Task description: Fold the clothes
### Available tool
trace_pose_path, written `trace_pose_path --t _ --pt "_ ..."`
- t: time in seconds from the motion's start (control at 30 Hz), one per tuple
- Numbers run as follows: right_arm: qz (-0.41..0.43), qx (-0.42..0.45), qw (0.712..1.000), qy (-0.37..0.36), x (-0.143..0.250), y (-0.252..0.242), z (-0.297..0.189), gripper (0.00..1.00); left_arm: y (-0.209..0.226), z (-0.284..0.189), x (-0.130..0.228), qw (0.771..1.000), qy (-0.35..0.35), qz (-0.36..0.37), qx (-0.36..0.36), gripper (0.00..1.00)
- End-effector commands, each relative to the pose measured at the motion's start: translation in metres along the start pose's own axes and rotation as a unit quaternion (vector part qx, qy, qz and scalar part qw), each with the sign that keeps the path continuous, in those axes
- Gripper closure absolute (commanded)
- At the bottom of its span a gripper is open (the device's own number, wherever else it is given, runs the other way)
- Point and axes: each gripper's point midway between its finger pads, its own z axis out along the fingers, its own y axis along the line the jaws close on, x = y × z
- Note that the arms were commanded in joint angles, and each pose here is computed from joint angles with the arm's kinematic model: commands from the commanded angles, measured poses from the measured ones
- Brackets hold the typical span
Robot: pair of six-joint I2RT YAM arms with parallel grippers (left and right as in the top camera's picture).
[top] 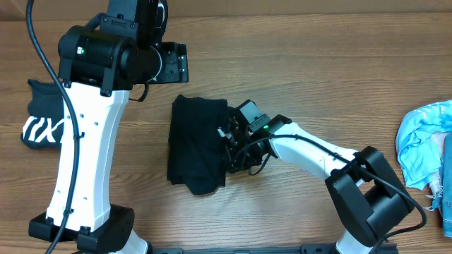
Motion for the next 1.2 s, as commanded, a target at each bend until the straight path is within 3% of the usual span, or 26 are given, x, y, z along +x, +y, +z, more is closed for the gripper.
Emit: trace_pose_path --t 0.0,0.03,0.07,0.1,0.2,0.23,0.33,0.47,0.6,0.7,0.73,0.77,0.97,1.03,1.17 --pt "0.039 0.032 0.999 -0.019 -0.012 -0.027 -0.015 0.96 0.001 -0.007 -0.003 1.000 -0.012 0.013 -0.003 0.23" --pt "0.037 0.024 0.999 -0.018 -0.013 -0.027 -0.017 0.96 0.001 -0.007 -0.004 1.000 -0.013 0.014 -0.003 0.23" --pt "0.033 0.011 0.999 -0.014 -0.012 -0.023 -0.018 0.77 0.002 -0.007 -0.004 1.000 -0.015 0.015 -0.006 0.23" --pt "0.031 0.000 0.999 -0.011 -0.011 -0.020 -0.018 0.67 0.004 -0.007 -0.005 1.000 -0.017 0.015 -0.012 0.22" --pt "0.025 -0.005 1.000 -0.010 -0.011 -0.016 -0.016 0.62 0.004 -0.007 -0.005 1.000 -0.017 0.015 -0.014 0.21" --pt "0.022 -0.009 1.000 -0.010 -0.011 -0.014 -0.016 0.63 0.004 -0.007 -0.005 1.000 -0.017 0.015 -0.014 0.21" --pt "0.004 -0.024 1.000 -0.013 -0.013 -0.003 -0.013 0.96 0.005 -0.007 -0.005 1.000 -0.017 0.015 -0.014 0.21" --pt "0.000 0.028 0.998 -0.051 -0.031 -0.023 -0.019 0.96 0.005 -0.007 -0.005 0.999 -0.016 0.027 -0.015 0.19" --pt "0.028 0.079 0.993 -0.080 -0.052 -0.057 -0.056 0.96 0.006 -0.007 -0.003 0.999 -0.011 0.048 -0.018 0.15" --pt "0.005 0.061 0.994 -0.085 -0.061 -0.055 -0.072 0.86 0.011 -0.007 -0.002 0.998 -0.011 0.049 -0.031 0.14" --pt "-0.015 0.027 0.997 -0.071 -0.056 -0.043 -0.072 0.49 0.011 -0.007 -0.002 0.998 -0.011 0.049 -0.031 0.14" --pt "-0.013 0.010 0.998 -0.059 -0.051 -0.037 -0.071 0.40 0.011 -0.007 -0.002 0.998 -0.011 0.049 -0.031 0.14" --pt "0.089 -0.010 0.995 0.044 0.002 -0.028 -0.067 0.38 0.013 -0.007 -0.003 0.998 -0.013 0.052 -0.039 0.12" --pt "0.135 -0.041 0.987 0.078 0.017 -0.016 -0.070 0.42 0.013 -0.005 -0.004 0.998 -0.012 0.052 -0.039 0.12" --pt "0.198 -0.057 0.977 0.056 0.002 -0.004 -0.058 0.36 0.014 -0.005 -0.003 0.998 -0.011 0.052 -0.042 0.12"
